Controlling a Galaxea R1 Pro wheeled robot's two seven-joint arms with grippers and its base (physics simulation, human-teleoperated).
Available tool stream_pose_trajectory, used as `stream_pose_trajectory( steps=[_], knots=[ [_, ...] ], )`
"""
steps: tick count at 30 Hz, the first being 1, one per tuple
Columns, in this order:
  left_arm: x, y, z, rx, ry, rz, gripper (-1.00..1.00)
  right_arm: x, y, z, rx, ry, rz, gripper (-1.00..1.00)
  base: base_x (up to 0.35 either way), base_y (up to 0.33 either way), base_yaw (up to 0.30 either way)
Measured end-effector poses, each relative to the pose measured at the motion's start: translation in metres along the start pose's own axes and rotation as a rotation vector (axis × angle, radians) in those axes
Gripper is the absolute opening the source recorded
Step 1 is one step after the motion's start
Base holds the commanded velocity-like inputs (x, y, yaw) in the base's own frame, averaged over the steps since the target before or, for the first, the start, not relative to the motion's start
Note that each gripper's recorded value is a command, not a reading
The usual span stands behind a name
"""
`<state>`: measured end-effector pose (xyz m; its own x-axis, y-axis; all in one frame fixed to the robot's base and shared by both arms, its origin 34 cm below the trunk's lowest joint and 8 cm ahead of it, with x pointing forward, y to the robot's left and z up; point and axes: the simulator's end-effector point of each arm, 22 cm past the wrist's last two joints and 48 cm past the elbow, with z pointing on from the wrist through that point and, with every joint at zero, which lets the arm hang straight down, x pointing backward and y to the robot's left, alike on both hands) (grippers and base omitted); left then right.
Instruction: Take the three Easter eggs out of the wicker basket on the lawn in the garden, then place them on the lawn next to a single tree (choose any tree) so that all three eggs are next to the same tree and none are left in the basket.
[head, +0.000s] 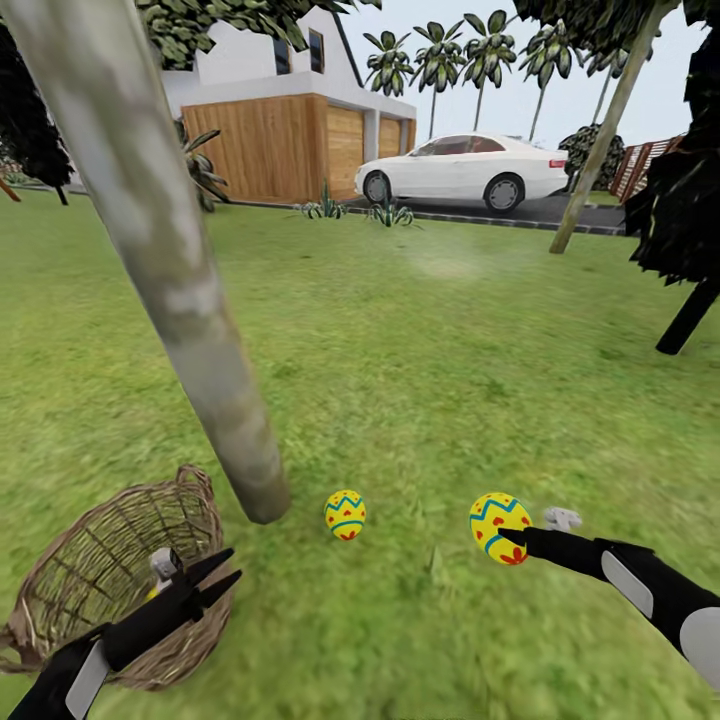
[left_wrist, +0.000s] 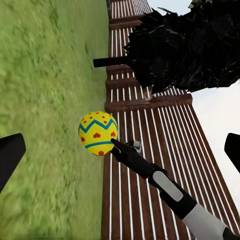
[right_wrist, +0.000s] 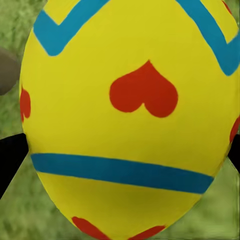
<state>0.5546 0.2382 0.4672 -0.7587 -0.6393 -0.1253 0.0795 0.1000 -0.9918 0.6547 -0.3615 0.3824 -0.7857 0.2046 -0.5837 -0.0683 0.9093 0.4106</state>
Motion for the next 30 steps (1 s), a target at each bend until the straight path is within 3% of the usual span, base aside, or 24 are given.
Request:
stream_pose_trajectory(
  steps=[5, 8, 10, 17, 30],
  knots=[
    [0.000, 0.000, 0.000, 0.000, -0.001, -0.001, 1.00, 0.001, 0.000, 0.000, 0.003, 0.005, -0.008, -1.00, 0.000, 0.000, -0.283],
    [-0.001, 0.000, 0.000, -0.001, -0.001, 0.001, 1.00, 0.016, 0.009, 0.009, 0.006, 0.058, -0.088, -1.00, 0.000, 0.000, -0.283],
    [-0.001, 0.000, -0.001, -0.002, -0.002, 0.003, 1.00, 0.021, 0.012, 0.012, 0.007, 0.073, -0.110, -1.00, 0.000, 0.000, -0.283],
    [-0.001, 0.002, -0.001, -0.003, -0.001, -0.001, 1.00, 0.027, 0.019, 0.019, 0.000, 0.084, -0.110, -1.00, 0.000, 0.000, -0.181],
    [0.002, 0.011, -0.001, -0.014, 0.000, -0.018, 1.00, 0.046, 0.014, 0.032, 0.043, 0.114, -0.091, -1.00, 0.027, -0.027, -0.005]
  ],
)
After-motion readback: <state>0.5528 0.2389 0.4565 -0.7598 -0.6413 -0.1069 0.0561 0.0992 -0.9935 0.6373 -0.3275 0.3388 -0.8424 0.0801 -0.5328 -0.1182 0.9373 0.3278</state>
